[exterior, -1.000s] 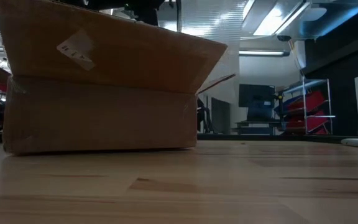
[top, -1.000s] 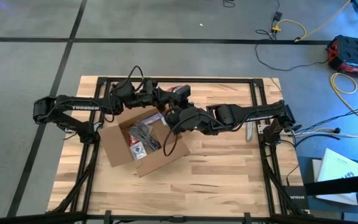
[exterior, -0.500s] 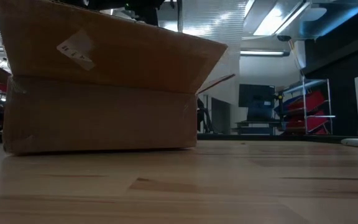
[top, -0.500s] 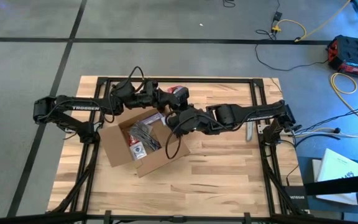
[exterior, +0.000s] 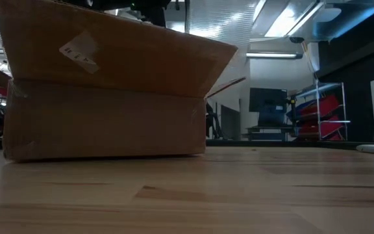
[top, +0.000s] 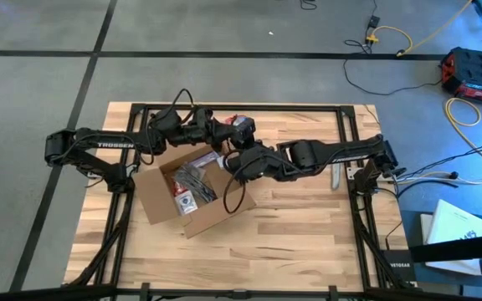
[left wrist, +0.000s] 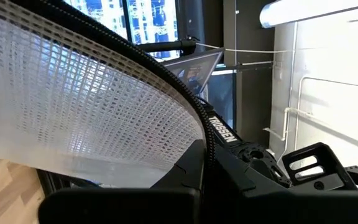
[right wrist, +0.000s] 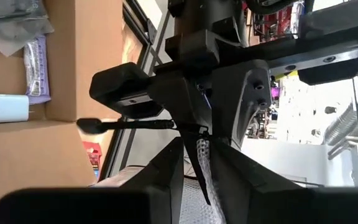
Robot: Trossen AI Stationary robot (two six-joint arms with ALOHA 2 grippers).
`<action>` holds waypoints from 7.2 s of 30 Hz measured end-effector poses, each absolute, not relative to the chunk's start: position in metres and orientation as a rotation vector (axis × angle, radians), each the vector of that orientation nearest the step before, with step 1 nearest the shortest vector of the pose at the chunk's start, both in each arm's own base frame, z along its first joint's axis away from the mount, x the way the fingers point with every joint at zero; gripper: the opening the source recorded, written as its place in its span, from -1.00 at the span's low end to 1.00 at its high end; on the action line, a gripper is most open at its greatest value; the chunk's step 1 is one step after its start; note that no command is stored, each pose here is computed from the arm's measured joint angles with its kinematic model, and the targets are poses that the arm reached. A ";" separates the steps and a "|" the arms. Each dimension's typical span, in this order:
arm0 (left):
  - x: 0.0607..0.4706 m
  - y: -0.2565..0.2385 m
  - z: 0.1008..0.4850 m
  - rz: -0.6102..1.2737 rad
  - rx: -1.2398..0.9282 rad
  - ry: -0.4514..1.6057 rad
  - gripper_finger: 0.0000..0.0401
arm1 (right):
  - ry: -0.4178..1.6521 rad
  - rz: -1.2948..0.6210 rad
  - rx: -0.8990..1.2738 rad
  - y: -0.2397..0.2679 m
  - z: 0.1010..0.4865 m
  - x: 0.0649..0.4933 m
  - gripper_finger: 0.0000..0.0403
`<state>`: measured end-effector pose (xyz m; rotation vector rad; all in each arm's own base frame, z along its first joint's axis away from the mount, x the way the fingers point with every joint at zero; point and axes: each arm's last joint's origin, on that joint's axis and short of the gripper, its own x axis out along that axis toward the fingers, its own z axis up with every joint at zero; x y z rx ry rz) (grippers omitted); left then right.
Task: Unpack boxes
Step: Close the transparent zip bag
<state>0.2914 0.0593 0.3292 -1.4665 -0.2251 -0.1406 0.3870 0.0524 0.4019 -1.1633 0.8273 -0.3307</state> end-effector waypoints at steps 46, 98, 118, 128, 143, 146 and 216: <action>0.287 0.071 0.333 -0.152 -1.090 -0.245 -0.51 | 0.823 -0.548 -1.057 0.045 0.423 0.380 -1.00; 0.281 0.092 0.332 -0.075 -0.596 -0.245 0.76 | 0.791 -0.646 -0.965 0.034 0.450 0.366 -1.00; 0.283 0.087 0.331 -0.002 -0.510 -0.265 0.77 | 0.724 -0.620 -0.905 0.036 0.453 0.370 -1.00; 0.283 0.087 0.332 0.007 -0.436 -0.266 0.77 | 0.712 -0.615 -0.897 0.037 0.453 0.370 -1.00; 0.285 0.080 0.331 0.009 -0.223 -0.258 0.76 | 0.709 -0.605 -0.895 0.037 0.453 0.370 -1.00; 0.285 0.080 0.331 -0.002 -0.266 -0.254 0.69 | 0.707 -0.605 -0.894 0.037 0.453 0.371 -1.00; 0.285 0.078 0.332 -0.047 -0.335 -0.245 -1.00 | 0.675 -0.427 -0.757 0.059 0.470 0.345 -1.00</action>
